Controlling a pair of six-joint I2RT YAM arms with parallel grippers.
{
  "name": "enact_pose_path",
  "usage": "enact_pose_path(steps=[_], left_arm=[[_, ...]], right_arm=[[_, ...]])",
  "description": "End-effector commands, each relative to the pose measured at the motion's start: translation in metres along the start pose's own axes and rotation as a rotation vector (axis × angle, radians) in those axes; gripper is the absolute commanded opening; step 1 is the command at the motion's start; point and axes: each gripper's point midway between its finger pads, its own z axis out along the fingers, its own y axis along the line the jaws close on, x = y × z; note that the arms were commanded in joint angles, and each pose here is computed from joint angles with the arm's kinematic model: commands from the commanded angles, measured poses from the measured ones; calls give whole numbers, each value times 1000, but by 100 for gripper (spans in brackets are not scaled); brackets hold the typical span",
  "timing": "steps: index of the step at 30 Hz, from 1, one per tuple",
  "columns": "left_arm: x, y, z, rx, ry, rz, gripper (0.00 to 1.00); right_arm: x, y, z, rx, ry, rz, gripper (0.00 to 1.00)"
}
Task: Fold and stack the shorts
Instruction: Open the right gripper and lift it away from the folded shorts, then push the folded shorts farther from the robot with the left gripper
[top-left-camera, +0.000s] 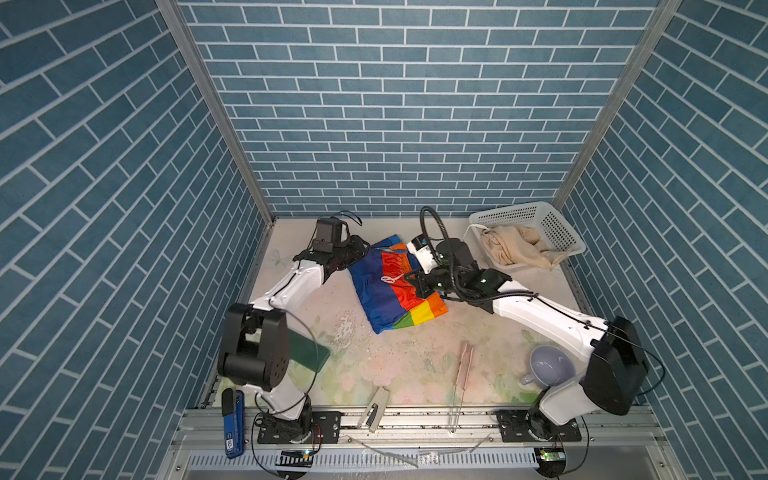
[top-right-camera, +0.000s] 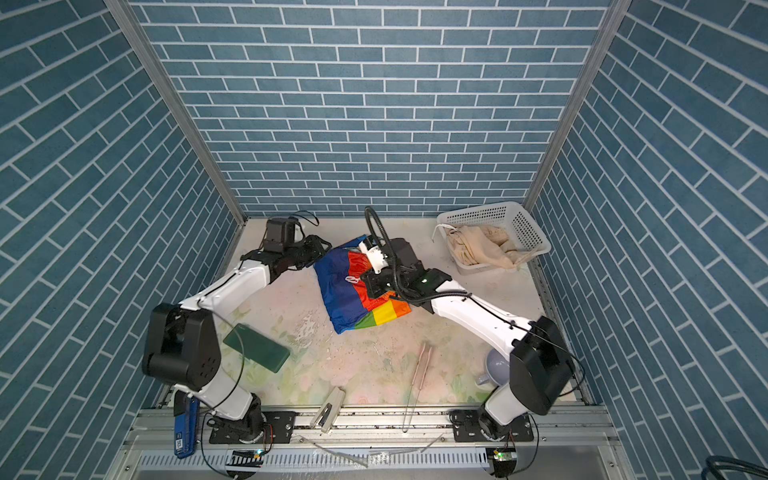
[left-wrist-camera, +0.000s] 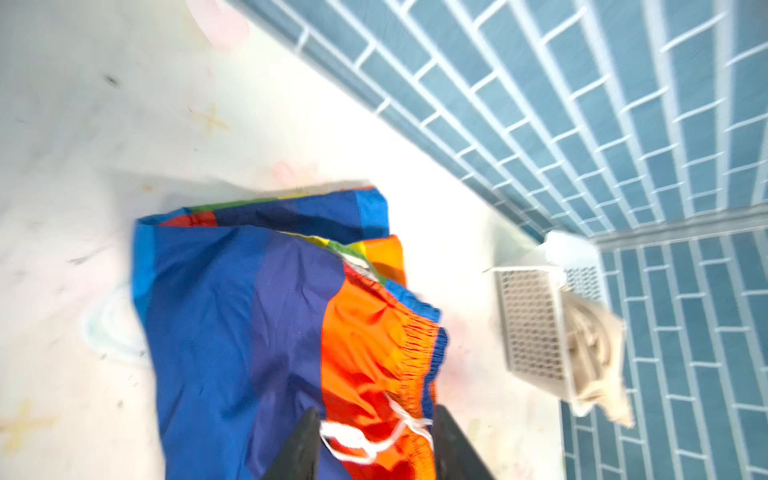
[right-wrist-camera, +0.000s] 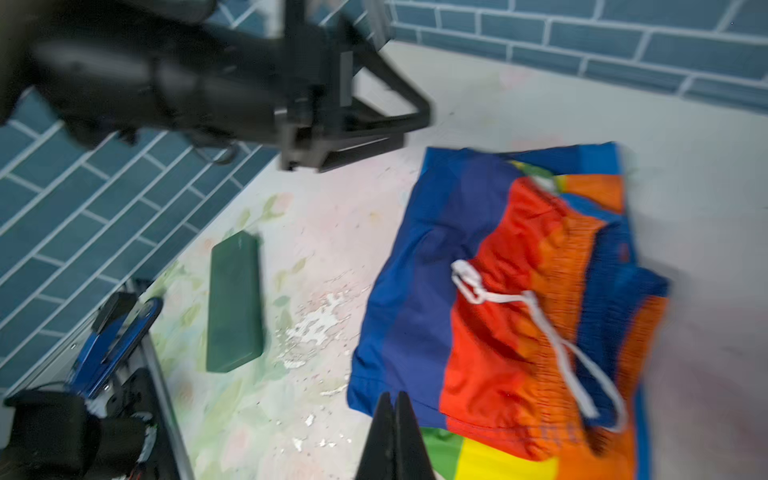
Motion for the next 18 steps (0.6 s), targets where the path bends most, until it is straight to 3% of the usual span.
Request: enact_pose_path(steps=[1,6,11,16,18], left_arm=[[51,58,7,-153,118,-10,58],[87,80,24,-124,191,-47,65],[98,86,47,-60,185,-112,68],[107,96,69,-38,198,-178,69],[113,104,75,-48,205,-195,65]], right_arm=[[28,-45,-8,159,45,75,0],[40,-68,-21,213,53,125,0],[46,-77,-21,222,62,158,0],[49,-81,-21,221,65,170,0],[50,-82,-22,222,68,173,0]])
